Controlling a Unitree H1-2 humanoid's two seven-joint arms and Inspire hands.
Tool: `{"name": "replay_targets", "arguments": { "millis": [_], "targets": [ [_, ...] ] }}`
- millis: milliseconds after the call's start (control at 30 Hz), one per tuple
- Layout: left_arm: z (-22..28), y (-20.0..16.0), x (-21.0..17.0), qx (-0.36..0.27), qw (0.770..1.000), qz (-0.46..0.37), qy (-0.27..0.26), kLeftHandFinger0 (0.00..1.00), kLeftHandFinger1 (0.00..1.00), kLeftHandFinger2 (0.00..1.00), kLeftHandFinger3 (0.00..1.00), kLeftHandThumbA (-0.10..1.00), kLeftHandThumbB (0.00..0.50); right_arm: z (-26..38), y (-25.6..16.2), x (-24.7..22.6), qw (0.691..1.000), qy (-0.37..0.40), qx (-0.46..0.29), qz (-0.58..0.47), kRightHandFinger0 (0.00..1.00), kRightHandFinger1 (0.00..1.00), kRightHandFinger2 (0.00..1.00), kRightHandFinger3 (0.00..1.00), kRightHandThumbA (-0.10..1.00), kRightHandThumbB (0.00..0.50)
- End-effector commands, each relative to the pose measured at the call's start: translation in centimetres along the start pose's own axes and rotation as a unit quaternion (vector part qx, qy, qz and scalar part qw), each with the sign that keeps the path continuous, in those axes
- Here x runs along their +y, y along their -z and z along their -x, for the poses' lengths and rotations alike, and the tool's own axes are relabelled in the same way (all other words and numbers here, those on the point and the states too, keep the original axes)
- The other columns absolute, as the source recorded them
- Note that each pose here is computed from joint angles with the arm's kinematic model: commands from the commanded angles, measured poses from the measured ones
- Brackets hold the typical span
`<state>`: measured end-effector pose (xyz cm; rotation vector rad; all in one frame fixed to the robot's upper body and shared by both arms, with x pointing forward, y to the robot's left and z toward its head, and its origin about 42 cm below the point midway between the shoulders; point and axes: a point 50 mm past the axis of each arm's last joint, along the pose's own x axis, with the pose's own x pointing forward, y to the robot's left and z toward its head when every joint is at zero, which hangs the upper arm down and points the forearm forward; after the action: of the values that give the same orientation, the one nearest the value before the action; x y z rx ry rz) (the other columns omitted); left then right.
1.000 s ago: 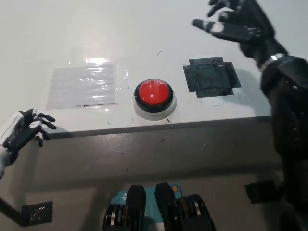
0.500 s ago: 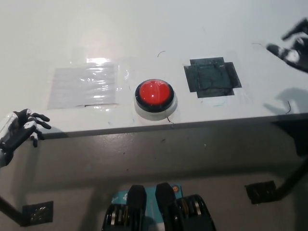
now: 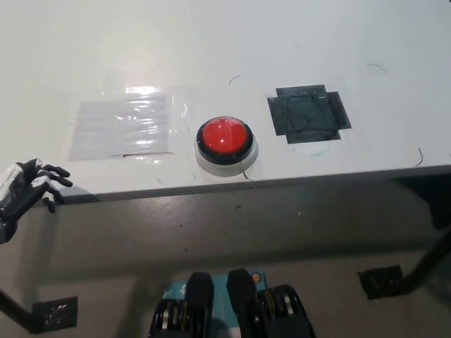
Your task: The robot uses its right hand to make a fist and press the red button kept in the middle of the desk
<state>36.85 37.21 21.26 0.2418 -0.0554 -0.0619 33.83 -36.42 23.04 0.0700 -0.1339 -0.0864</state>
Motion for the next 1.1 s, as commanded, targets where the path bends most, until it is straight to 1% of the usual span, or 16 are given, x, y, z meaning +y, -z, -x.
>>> {"name": "replay_targets", "arguments": {
  "millis": [0,133,333,500,533,567,667,700,733,767,833,867,900,933,1000,1067],
  "targets": [
    [-0.1,-1.4,1.3,-0.029,0.999,-0.017,0.004,0.27,0.33,0.43,0.57,0.54,0.0,1.2,-1.0,-0.8,0.999,0.011,-0.038,0.002,0.0,0.01,0.33,0.3,1.0,0.5],
    [-0.1,-1.3,1.3,-0.028,1.0,-0.014,0.004,0.27,0.33,0.44,0.58,0.55,0.0,2.2,0.1,-1.1,0.999,0.026,-0.021,-0.003,0.0,0.0,0.3,0.25,1.0,0.5],
    [-0.1,-1.3,1.3,-0.031,0.999,-0.022,0.004,0.26,0.32,0.44,0.57,0.55,0.002,2.9,1.2,-1.7,0.999,0.038,-0.012,0.008,0.0,0.0,0.3,0.25,1.0,0.5],
    [-0.1,-1.4,1.3,-0.027,0.999,-0.017,0.005,0.28,0.35,0.46,0.58,0.54,0.0,2.6,1.3,-1.4,0.999,0.046,-0.01,0.002,0.0,0.0,0.19,0.08,1.0,0.5],
    [-0.1,-1.4,1.3,-0.027,1.0,-0.016,0.005,0.28,0.34,0.46,0.58,0.54,0.0,2.6,1.2,-1.4,0.999,0.051,-0.01,0.004,0.0,0.01,0.22,0.1,1.0,0.5],
    [-0.1,-1.4,1.3,-0.026,1.0,-0.013,0.005,0.27,0.33,0.45,0.58,0.53,0.0,2.7,1.2,-1.4,0.999,0.054,-0.01,0.004,0.03,0.06,0.3,0.21,1.0,0.5],
    [-0.1,-1.4,1.3,-0.027,0.999,-0.017,0.005,0.29,0.33,0.46,0.59,0.52,0.0,2.7,1.1,-1.5,0.998,0.059,-0.002,0.012,0.19,0.35,0.54,0.37,1.0,0.5],
    [-0.1,-1.4,1.3,-0.027,0.999,-0.017,0.006,0.29,0.33,0.46,0.59,0.52,0.0,2.7,1.1,-1.5,0.998,0.059,-0.002,0.013,0.18,0.38,0.5,0.31,1.0,0.5],
    [-0.2,-1.4,1.3,-0.03,0.999,-0.019,0.007,0.28,0.32,0.46,0.59,0.53,0.0,2.8,1.1,-1.5,0.998,0.059,0.0,0.017,0.19,0.43,0.51,0.34,1.0,0.493],
    [-0.2,-1.4,1.3,-0.03,0.999,-0.019,0.006,0.29,0.33,0.46,0.59,0.53,0.0,2.8,1.1,-1.5,0.998,0.056,0.004,0.023,0.2,0.46,0.54,0.4,1.0,0.483],
    [-0.1,-1.5,1.3,-0.03,0.999,-0.022,0.008,0.3,0.35,0.47,0.58,0.54,0.0,2.8,1.0,-1.5,0.998,0.053,0.012,0.035,0.17,0.47,0.49,0.54,1.0,0.491],
    [-0.1,-1.4,1.3,-0.031,0.999,-0.021,0.009,0.3,0.35,0.47,0.58,0.54,0.0,2.8,1.0,-1.5,0.998,0.052,0.014,0.038,0.18,0.47,0.49,0.57,1.0,0.497],
    [-0.1,-1.4,1.3,-0.03,0.999,-0.022,0.01,0.3,0.35,0.47,0.59,0.55,0.0,2.8,0.9,-1.5,0.998,0.048,0.016,0.045,0.2,0.49,0.51,0.61,1.0,0.5],
    [-0.1,-1.4,1.3,-0.031,0.999,-0.02,0.011,0.31,0.36,0.48,0.58,0.55,0.0,2.8,0.9,-1.5,0.998,0.042,0.019,0.045,0.28,0.55,0.54,0.65,1.0,0.494],
    [0.0,-1.3,1.3,-0.03,0.999,-0.02,0.01,0.31,0.36,0.49,0.6,0.55,0.0,2.9,0.8,-1.5,0.998,0.036,0.019,0.051,0.33,0.55,0.54,0.66,1.0,0.495],
    [0.0,-1.4,1.3,-0.028,0.999,-0.022,0.01,0.32,0.37,0.5,0.61,0.55,0.0,2.9,0.8,-1.5,0.998,0.031,0.021,0.051,0.36,0.56,0.56,0.67,1.0,0.47]
  ]
}}
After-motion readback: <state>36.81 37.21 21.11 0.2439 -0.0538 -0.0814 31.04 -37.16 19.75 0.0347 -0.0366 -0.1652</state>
